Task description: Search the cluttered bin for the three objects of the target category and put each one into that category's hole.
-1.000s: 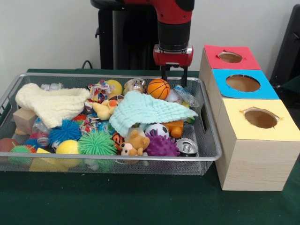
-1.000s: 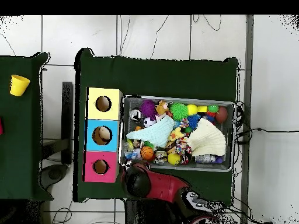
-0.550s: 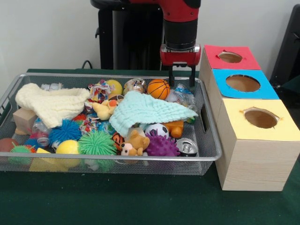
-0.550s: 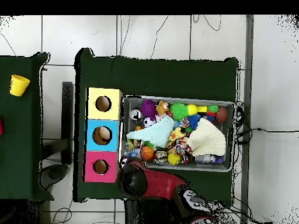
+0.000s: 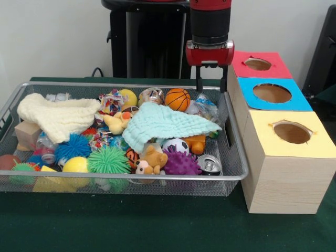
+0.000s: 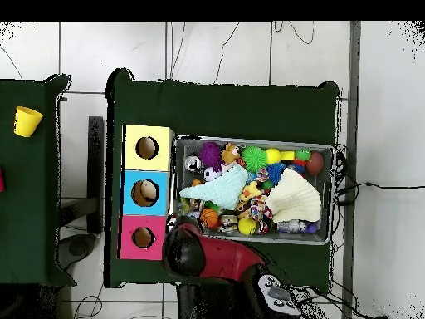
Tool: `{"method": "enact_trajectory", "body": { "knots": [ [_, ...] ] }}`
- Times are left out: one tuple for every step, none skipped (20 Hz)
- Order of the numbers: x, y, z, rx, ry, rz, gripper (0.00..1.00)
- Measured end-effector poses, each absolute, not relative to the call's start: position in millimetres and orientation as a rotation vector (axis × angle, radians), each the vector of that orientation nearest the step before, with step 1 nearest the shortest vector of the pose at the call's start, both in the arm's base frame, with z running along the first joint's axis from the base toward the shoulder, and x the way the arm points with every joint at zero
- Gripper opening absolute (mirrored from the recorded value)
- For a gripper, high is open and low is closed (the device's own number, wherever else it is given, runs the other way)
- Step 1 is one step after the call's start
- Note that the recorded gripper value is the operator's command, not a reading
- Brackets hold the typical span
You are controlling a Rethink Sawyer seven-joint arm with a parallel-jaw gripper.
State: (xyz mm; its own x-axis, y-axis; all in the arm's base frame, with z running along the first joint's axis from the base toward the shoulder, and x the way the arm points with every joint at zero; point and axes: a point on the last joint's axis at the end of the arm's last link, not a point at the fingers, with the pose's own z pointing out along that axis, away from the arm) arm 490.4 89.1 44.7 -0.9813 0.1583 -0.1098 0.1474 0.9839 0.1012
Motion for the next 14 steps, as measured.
{"method": "enact_trajectory", "body": {
  "knots": [
    [491.6,89.5,46.1,0.230,3.008,0.141,1.00],
    [492.2,89.9,46.7,0.230,3.006,0.143,1.00],
    [492.1,90.3,46.6,0.228,3.007,0.144,1.00],
    [491.8,90.8,45.7,0.228,3.008,0.145,1.00],
    [491.5,90.9,45.0,0.229,3.008,0.146,1.00],
    [490.8,91.0,43.8,0.229,3.010,0.146,1.00],
    [490.2,91.5,42.6,0.229,3.011,0.147,1.00],
    [489.5,91.8,41.4,0.229,3.012,0.148,1.00],
    [489.2,91.8,40.6,0.229,3.011,0.148,1.00],
    [488.4,92.1,38.7,0.226,3.009,0.148,1.00],
    [487.5,92.2,36.8,0.221,3.006,0.147,1.00],
    [486.3,92.5,34.6,0.215,3.003,0.145,1.00],
    [485.3,92.6,32.7,0.209,2.998,0.142,1.00],
    [484.2,92.5,30.8,0.203,2.994,0.139,1.00]
  ]
}}
